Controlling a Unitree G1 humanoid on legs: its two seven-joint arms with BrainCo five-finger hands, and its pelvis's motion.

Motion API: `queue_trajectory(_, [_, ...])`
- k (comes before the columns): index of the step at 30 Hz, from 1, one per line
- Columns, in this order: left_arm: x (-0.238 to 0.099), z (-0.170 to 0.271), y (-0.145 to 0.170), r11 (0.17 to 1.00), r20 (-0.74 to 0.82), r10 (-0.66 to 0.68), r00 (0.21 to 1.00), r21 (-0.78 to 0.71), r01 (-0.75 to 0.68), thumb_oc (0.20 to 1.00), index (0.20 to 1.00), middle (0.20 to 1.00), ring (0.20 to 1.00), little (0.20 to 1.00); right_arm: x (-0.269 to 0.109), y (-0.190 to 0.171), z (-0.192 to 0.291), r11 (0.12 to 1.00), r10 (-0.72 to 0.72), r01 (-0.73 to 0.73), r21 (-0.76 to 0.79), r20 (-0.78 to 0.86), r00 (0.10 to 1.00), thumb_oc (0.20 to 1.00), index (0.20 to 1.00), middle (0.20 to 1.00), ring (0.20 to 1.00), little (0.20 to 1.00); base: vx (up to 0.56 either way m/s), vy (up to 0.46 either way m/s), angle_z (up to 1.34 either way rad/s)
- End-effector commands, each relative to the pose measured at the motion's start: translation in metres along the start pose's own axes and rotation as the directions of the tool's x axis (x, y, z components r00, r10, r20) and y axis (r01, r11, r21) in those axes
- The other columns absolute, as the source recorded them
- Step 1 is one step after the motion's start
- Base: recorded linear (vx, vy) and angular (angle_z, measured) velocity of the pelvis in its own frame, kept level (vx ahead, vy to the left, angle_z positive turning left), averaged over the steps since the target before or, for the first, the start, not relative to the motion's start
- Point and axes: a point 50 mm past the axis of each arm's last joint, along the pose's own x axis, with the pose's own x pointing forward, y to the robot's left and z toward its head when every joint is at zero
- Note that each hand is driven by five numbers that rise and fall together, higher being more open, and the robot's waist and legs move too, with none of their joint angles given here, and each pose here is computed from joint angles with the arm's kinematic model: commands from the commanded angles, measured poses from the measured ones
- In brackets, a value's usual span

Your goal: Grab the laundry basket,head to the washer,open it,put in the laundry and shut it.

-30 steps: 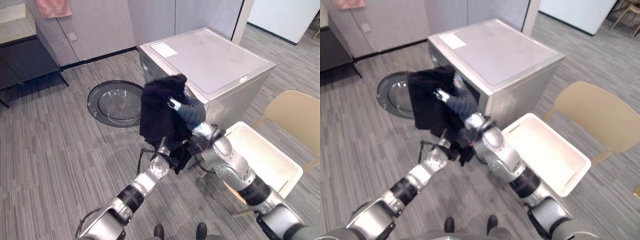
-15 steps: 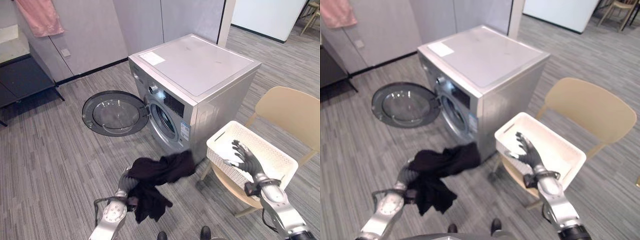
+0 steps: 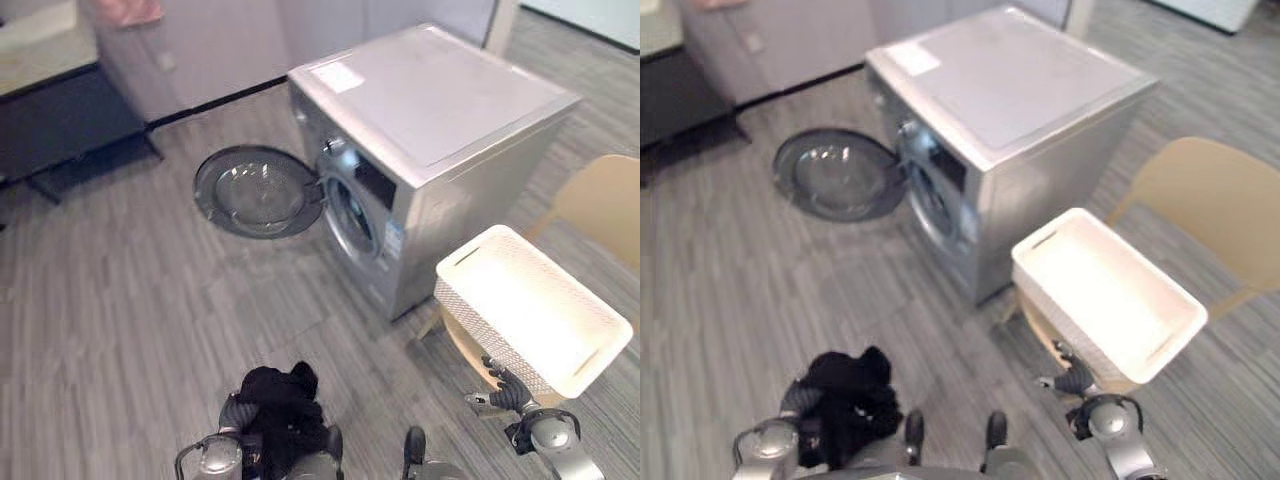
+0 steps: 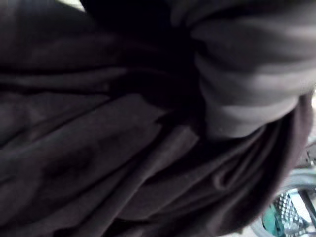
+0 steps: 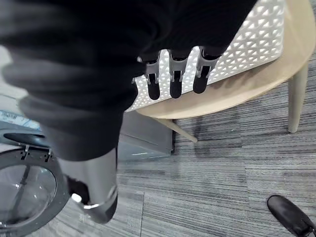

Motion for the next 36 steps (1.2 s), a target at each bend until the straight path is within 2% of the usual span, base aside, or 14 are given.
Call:
queue_trajectory(1, [0.003,0.032,0.026,0.994,0.143,0.107,0.984,-0.040,-0.102,0.200,0.200,0.200,0.200,0.200,0.008,0.000,0.027,0.999,-0.053,0.053,-0.003,0.113,0.992,1.000,1.000,1.000,1.000,1.000,0.13,0.062,1.28])
queue_trajectory(8, [0.005,0.037,0.026,0.988,0.150,0.149,0.978,-0.065,-0.140,0.200,0.200,0.200,0.200,0.200,0.011,0.004,0.024,0.997,-0.072,0.072,-0.001,0.077,0.994,1.000,1.000,1.000,1.000,1.000,0.16,0.181,0.86])
queue_trajectory(15, [0.006,0.040,0.031,0.992,0.152,0.123,0.981,0.023,-0.128,0.200,0.200,0.200,0.200,0.200,0.015,0.023,0.031,0.999,-0.029,0.028,0.018,0.082,0.996,1.000,1.000,1.000,1.000,1.000,0.25,0.229,0.43])
queue_trajectory(19, [0.009,0.052,0.021,0.995,0.193,0.064,0.979,0.058,-0.076,0.200,0.200,0.200,0.200,0.200,0.018,0.030,0.043,1.000,-0.011,0.008,0.028,0.122,0.992,1.000,1.000,1.000,1.000,1.000,0.27,0.130,0.86])
queue_trajectory(28, [0.010,0.048,0.017,0.993,0.171,0.033,0.985,0.107,-0.052,0.200,0.200,0.200,0.200,0.200,0.016,0.036,0.030,1.000,0.017,-0.019,0.022,0.067,0.998,1.000,1.000,1.000,1.000,1.000,0.27,-0.069,0.22])
queue_trajectory(36, [0.011,0.044,-0.007,0.991,0.150,-0.062,0.987,0.125,0.043,0.200,0.200,0.200,0.200,0.200,0.013,0.026,0.017,1.000,-0.005,0.005,0.027,0.030,1.000,1.000,1.000,1.000,1.000,1.000,0.47,-0.249,0.23])
